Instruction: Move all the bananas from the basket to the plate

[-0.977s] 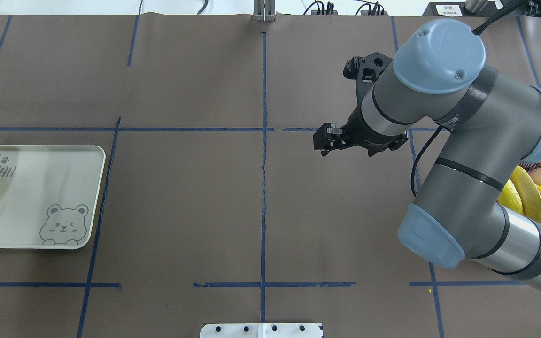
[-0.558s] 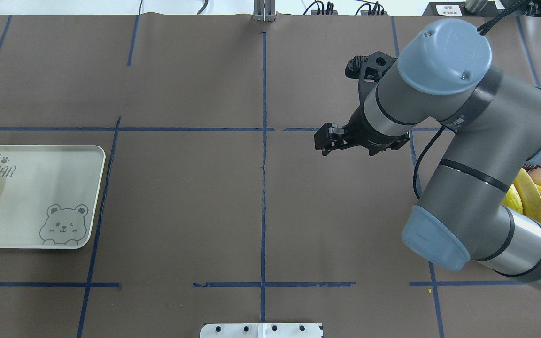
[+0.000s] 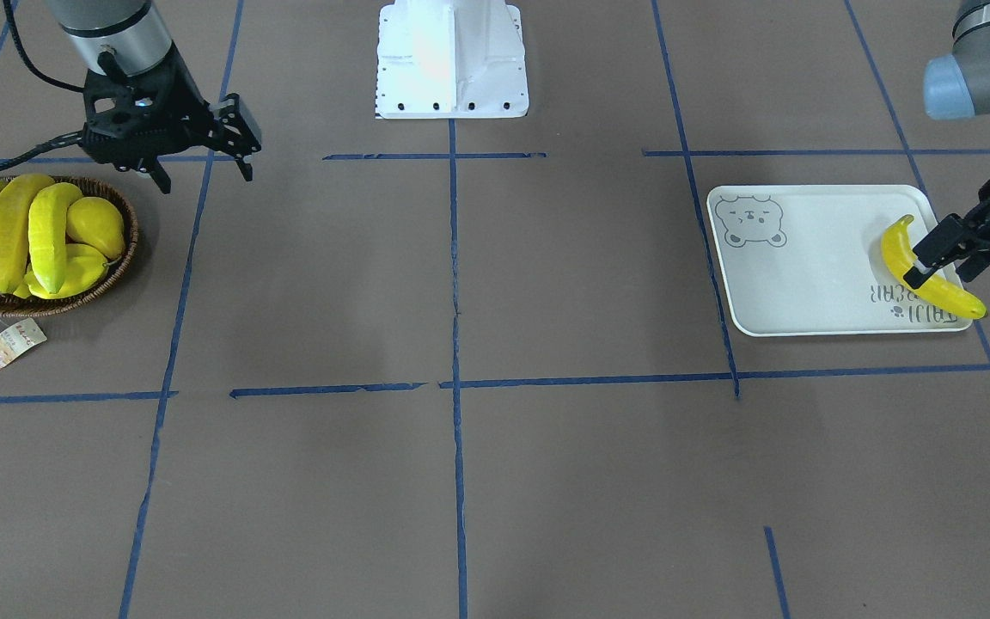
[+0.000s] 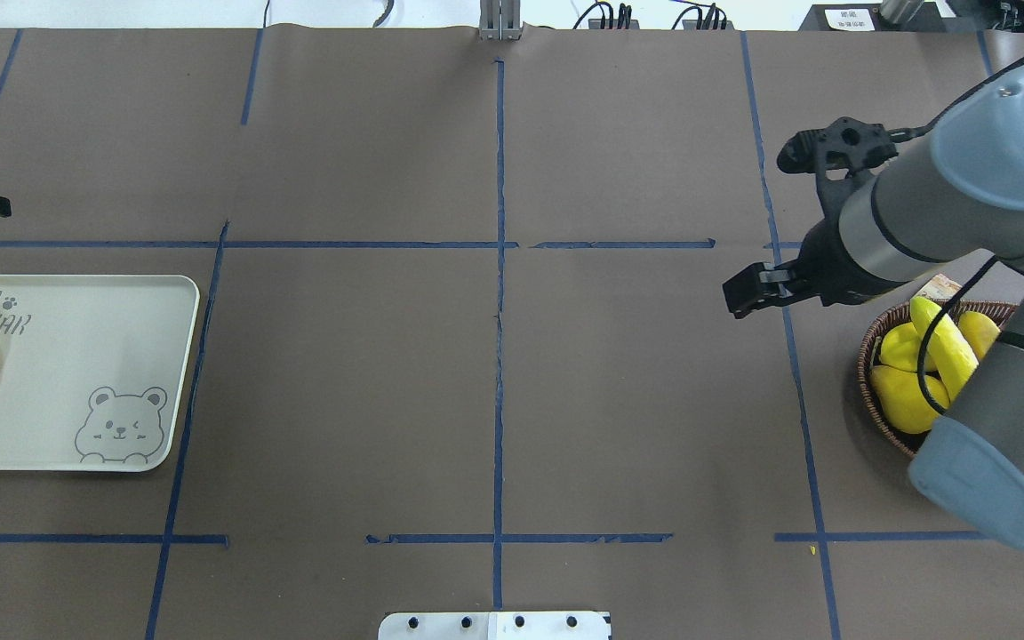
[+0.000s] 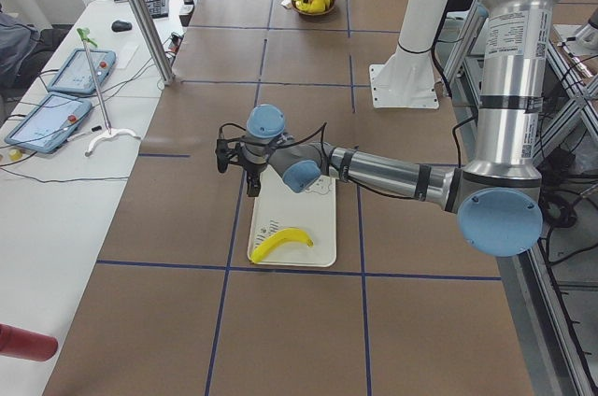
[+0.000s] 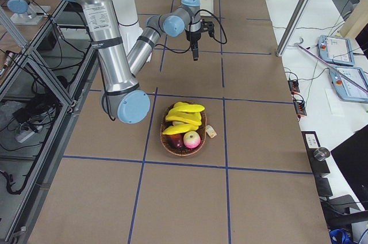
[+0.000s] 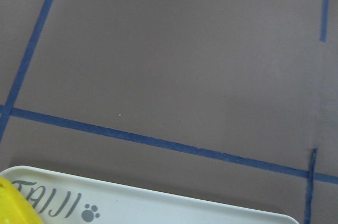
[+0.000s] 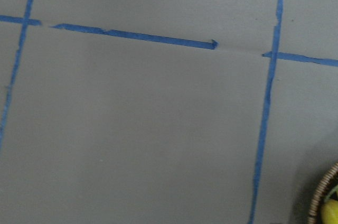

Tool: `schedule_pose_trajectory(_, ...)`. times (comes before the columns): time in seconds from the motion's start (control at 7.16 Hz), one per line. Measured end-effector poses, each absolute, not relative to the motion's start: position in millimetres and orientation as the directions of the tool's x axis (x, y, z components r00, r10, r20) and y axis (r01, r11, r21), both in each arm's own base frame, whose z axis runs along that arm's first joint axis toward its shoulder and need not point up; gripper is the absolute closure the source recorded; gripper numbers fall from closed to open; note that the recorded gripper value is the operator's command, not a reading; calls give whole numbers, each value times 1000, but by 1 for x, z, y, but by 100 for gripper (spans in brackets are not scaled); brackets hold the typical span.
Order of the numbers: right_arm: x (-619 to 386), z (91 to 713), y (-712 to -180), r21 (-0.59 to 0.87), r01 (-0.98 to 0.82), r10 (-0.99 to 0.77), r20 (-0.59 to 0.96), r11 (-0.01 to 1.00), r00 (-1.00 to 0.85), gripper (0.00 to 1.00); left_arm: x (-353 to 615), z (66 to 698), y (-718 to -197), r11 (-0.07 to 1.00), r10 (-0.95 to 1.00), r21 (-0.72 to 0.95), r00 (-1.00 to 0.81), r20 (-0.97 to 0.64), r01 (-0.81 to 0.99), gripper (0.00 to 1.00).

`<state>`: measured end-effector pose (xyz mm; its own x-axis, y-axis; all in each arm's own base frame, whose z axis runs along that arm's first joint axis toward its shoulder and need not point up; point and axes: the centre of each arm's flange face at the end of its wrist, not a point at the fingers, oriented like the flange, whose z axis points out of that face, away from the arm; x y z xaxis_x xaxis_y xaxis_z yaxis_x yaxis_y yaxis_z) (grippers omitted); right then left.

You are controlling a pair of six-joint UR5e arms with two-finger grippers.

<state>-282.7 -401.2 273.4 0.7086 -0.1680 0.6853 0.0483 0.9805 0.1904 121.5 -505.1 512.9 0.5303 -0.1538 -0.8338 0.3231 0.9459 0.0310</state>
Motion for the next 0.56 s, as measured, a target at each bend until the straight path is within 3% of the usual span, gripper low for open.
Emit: schedule_pose_trajectory(0.56, -190, 375, -372, 242, 171, -288, 618, 955, 732, 0, 127, 505, -501, 949, -134, 43, 526, -840, 311, 0)
